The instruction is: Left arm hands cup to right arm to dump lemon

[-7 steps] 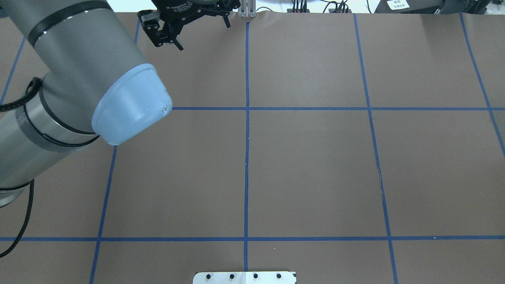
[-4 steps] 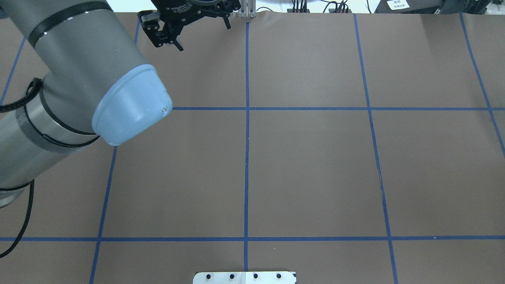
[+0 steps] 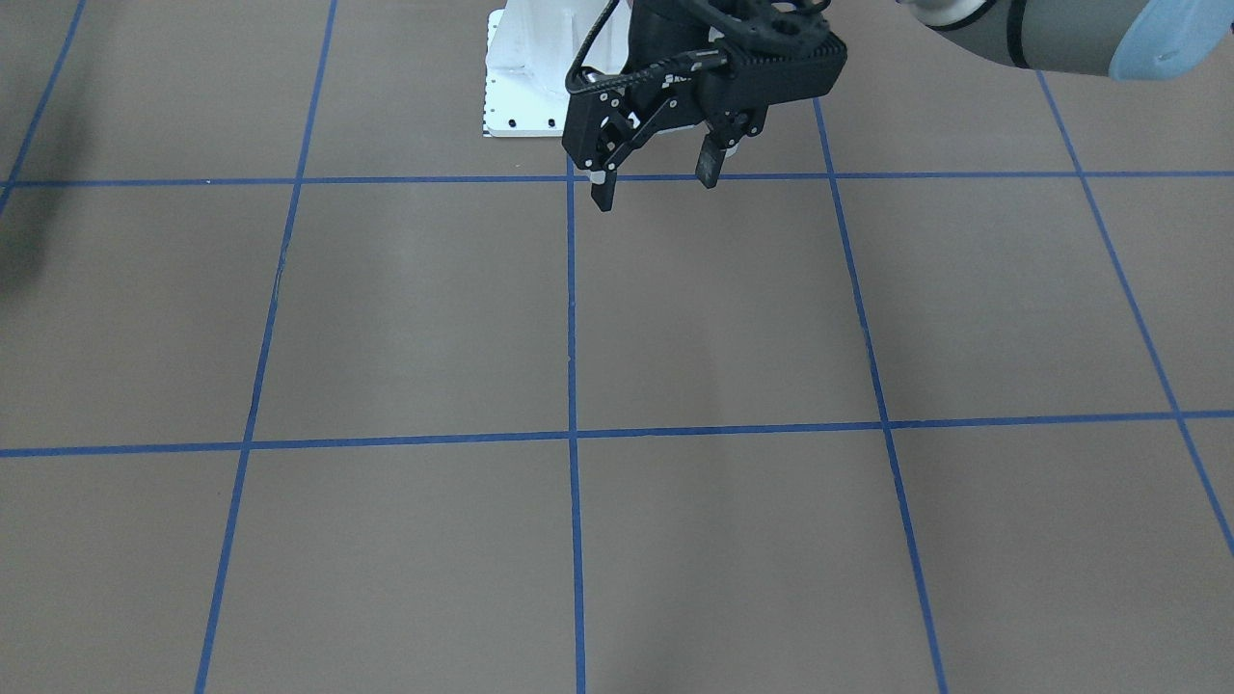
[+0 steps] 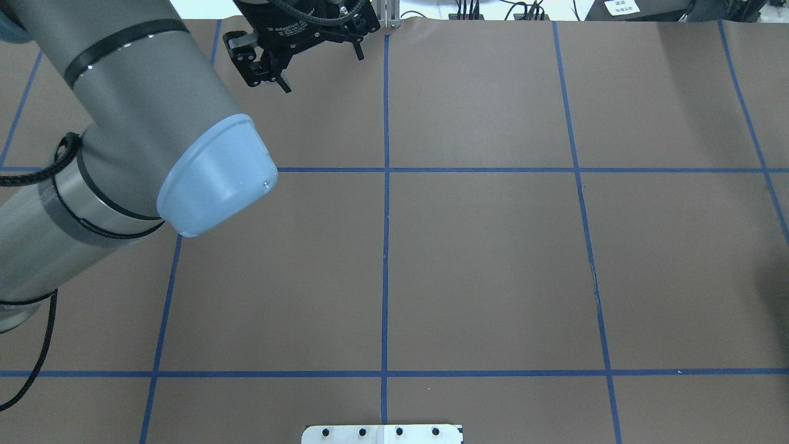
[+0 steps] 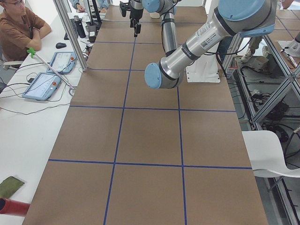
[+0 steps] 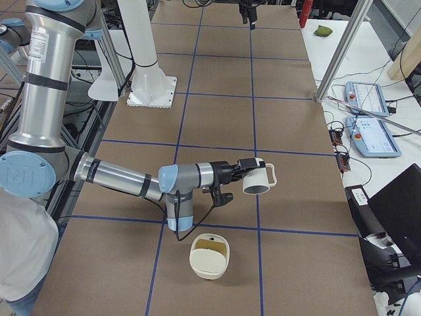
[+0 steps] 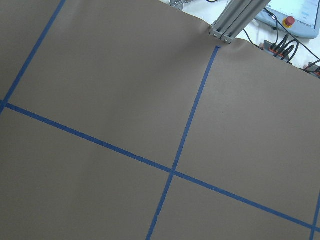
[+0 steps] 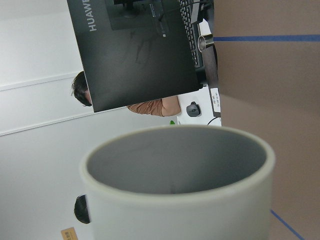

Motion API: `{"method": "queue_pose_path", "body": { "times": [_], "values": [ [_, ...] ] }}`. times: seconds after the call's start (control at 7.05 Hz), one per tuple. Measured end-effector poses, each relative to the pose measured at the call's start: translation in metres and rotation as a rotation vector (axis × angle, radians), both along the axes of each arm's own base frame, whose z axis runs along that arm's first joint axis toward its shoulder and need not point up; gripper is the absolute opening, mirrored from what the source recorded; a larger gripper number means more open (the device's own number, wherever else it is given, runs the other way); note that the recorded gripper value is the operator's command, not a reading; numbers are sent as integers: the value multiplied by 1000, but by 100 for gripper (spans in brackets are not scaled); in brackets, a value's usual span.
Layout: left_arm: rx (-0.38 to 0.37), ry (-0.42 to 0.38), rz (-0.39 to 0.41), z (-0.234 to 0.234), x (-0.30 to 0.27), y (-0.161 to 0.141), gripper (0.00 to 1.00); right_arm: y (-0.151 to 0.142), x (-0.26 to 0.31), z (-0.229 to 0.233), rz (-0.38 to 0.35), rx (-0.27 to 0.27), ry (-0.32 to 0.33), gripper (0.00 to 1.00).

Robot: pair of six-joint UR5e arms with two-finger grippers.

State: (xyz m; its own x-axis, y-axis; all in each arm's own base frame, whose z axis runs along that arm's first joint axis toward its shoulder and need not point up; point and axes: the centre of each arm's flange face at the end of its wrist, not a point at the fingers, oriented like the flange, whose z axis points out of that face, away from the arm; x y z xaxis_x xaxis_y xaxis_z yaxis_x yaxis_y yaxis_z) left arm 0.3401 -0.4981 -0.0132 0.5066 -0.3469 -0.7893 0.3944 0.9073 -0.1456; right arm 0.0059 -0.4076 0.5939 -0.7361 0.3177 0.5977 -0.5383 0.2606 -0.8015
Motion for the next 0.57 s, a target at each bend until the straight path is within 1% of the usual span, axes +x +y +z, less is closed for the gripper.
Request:
{"method": "queue_pose_path", "body": {
  "times": [0.14,0.28,0.43,0.57],
  "values": [
    [-2,-1,8,1,4,2,100,-20,-11,-21,-9,-2,32,4],
    [-4,-3,15,2,8,3,100,-37,-27,-38,-29,23,100,4],
    [-7,-5,24,4,13,6,100,-56,-47,-55,-56,62,199,2],
    [-11,-8,36,7,19,9,100,-77,-70,-78,-72,90,265,0]
  ]
}}
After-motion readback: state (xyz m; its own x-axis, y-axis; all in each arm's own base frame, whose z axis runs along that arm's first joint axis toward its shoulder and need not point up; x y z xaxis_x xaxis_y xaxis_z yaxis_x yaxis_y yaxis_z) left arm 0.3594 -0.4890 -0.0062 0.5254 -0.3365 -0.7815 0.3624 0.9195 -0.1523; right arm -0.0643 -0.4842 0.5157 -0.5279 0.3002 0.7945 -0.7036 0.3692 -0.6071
